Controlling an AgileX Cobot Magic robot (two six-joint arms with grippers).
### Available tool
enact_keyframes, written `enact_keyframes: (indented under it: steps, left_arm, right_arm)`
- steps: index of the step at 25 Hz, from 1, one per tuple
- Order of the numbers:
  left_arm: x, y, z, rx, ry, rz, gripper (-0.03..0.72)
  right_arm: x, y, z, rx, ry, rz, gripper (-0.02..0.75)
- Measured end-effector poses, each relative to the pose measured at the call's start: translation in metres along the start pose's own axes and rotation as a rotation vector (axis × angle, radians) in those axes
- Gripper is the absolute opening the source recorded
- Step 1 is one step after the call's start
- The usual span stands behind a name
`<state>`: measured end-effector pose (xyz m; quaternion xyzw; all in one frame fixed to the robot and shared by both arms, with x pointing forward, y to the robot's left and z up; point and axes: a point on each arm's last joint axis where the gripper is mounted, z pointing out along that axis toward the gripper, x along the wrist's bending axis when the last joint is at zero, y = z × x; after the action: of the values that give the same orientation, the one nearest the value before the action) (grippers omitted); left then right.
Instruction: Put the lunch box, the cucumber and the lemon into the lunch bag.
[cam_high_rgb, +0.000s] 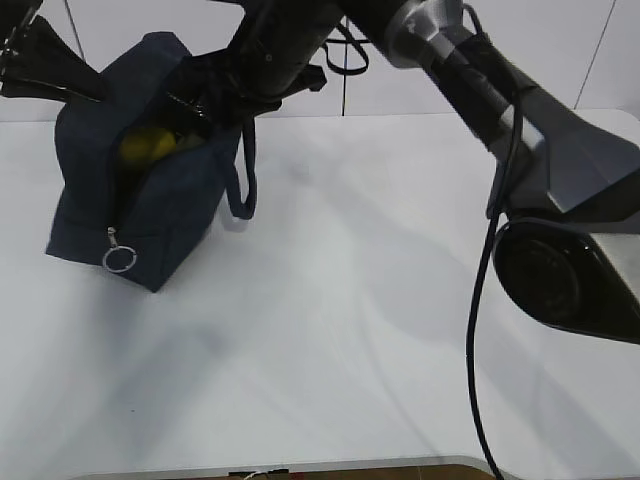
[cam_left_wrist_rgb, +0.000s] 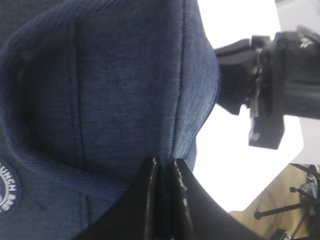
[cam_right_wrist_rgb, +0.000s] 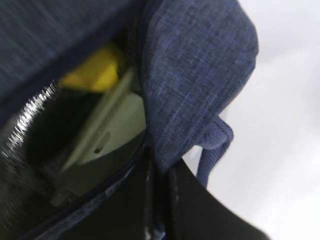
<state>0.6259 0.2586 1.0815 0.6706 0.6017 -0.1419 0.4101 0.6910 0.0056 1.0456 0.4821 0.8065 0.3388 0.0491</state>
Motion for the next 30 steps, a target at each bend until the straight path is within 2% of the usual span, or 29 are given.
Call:
enact_keyframes:
  steps: [8,19,26,30]
  left_arm:
    - [-0.004,0.001,0.002,-0.013,-0.037,-0.013,0.011]
    - [-0.008,0.0,0.009,0.004,-0.043,-0.005,0.011]
    - [-0.021,-0.001,0.042,0.027,-0.097,-0.005,0.011]
    - [-0.029,-0.001,0.058,0.018,-0.118,-0.001,0.01]
  right_arm:
    - [0.004,0.012,-0.036,-0.052,-0.049,-0.102,0.013]
    - [-0.012,-0.009,-0.009,0.121,-0.136,-0.188,0.012]
    - [-0.007,0.001,-0.045,0.077,-0.183,-0.227,0.011]
    - [-0.01,-0.002,-0.066,0.109,-0.239,-0.256,0.011]
